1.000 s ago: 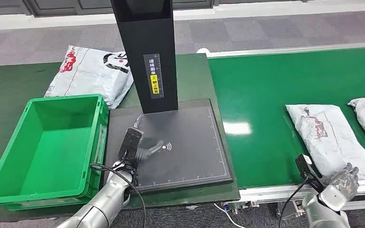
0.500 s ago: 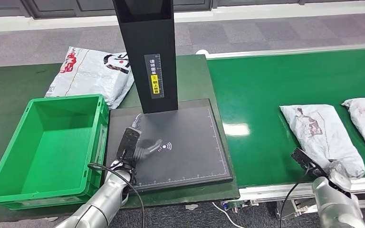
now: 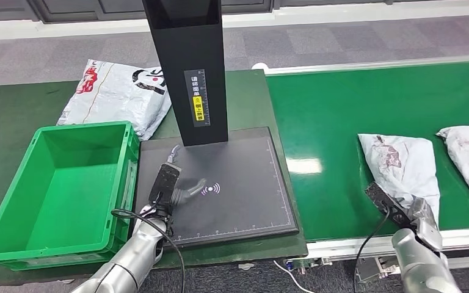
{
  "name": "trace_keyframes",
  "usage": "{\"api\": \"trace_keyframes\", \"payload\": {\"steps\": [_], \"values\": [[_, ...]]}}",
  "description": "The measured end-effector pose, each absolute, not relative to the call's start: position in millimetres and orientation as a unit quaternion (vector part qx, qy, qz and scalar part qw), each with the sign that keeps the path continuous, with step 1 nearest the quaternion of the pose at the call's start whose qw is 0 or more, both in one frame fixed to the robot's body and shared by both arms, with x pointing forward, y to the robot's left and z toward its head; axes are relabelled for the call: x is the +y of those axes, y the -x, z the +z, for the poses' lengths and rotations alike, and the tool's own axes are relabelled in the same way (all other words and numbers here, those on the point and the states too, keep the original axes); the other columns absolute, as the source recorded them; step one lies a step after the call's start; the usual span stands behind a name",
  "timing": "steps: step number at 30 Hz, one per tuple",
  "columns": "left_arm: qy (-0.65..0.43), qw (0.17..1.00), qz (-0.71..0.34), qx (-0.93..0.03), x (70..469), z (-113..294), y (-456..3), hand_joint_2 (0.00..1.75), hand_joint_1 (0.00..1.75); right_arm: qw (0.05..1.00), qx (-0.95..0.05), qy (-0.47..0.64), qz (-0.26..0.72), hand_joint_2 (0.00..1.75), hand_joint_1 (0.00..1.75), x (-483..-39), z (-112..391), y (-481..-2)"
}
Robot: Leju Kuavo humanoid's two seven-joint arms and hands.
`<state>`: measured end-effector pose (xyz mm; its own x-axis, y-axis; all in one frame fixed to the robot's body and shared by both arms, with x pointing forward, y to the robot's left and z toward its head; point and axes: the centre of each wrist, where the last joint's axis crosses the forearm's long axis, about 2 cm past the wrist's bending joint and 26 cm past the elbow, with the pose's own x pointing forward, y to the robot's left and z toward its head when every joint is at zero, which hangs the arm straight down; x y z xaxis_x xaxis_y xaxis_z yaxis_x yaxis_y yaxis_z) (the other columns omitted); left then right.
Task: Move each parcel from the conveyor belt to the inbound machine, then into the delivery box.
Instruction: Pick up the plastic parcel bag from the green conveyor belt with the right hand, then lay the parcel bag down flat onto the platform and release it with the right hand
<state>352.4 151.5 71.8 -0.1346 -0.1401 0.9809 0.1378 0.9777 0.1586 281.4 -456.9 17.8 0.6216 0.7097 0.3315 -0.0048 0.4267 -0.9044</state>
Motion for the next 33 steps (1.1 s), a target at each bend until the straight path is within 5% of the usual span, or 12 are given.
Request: {"api": "trace_keyframes", "payload": {"steps": [19,33], "values": [[-0.040,0.632,-0.102,-0.767,157,78,-358,1.75,0.00,0.626,-0.553,0.522,0.174,1.75,1.75,-419,54,-287],[-0.054,0.591,-0.105,-0.798,149,112,-384,1.75,0.00,0.458,-0.737,0.417,0.269,1.75,1.75,-243,129,-312]]}}
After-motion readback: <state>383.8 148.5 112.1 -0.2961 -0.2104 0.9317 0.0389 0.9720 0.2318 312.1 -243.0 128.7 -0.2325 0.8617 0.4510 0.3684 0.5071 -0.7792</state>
